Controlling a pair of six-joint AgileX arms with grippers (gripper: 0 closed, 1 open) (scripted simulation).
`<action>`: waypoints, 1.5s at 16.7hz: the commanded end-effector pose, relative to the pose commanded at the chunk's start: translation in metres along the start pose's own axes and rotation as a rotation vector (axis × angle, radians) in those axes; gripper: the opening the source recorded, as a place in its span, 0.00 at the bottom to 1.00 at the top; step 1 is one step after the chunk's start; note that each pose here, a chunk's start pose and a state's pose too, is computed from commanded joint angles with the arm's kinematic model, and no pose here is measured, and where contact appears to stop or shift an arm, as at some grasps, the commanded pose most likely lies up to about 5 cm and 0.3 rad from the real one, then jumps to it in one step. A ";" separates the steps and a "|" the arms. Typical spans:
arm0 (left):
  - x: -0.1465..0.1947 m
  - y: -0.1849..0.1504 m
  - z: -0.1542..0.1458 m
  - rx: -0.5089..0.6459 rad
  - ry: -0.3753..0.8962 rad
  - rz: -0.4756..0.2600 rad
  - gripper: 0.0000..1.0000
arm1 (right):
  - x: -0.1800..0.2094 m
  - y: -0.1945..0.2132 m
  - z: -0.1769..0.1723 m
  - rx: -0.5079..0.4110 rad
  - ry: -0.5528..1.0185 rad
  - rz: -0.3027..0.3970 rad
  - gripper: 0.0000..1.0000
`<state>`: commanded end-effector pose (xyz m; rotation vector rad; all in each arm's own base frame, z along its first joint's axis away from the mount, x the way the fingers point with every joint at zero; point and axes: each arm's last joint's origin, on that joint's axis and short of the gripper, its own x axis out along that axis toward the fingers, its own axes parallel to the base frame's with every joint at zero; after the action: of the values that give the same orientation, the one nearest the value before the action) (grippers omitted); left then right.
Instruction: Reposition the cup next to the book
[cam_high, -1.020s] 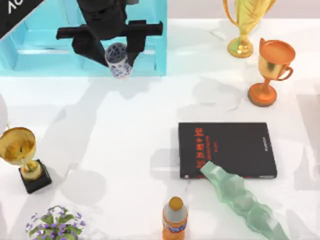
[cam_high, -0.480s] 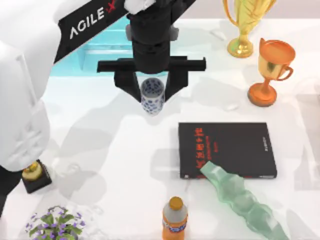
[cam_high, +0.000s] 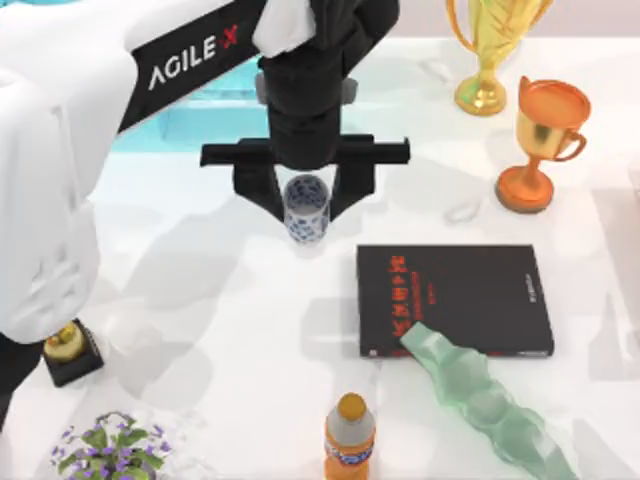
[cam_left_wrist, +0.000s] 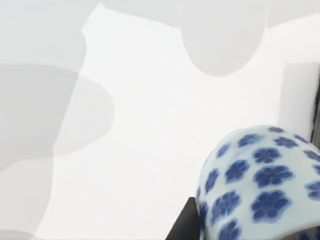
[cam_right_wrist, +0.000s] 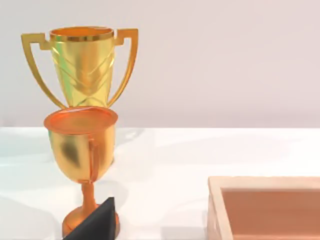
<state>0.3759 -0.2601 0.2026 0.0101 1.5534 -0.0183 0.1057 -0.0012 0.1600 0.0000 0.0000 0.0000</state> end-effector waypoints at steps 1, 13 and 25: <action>0.012 0.000 0.000 0.001 0.001 0.001 0.00 | 0.000 0.000 0.000 0.000 0.000 0.000 1.00; 0.037 0.000 -0.002 0.002 0.003 0.003 0.38 | 0.000 0.000 0.000 0.000 0.000 0.000 1.00; 0.037 0.000 -0.002 0.002 0.003 0.003 1.00 | 0.000 0.000 0.000 0.000 0.000 0.000 1.00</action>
<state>0.3741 -0.2602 0.1651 0.0136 1.5562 -0.0177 0.1057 -0.0012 0.1600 0.0000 0.0000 0.0000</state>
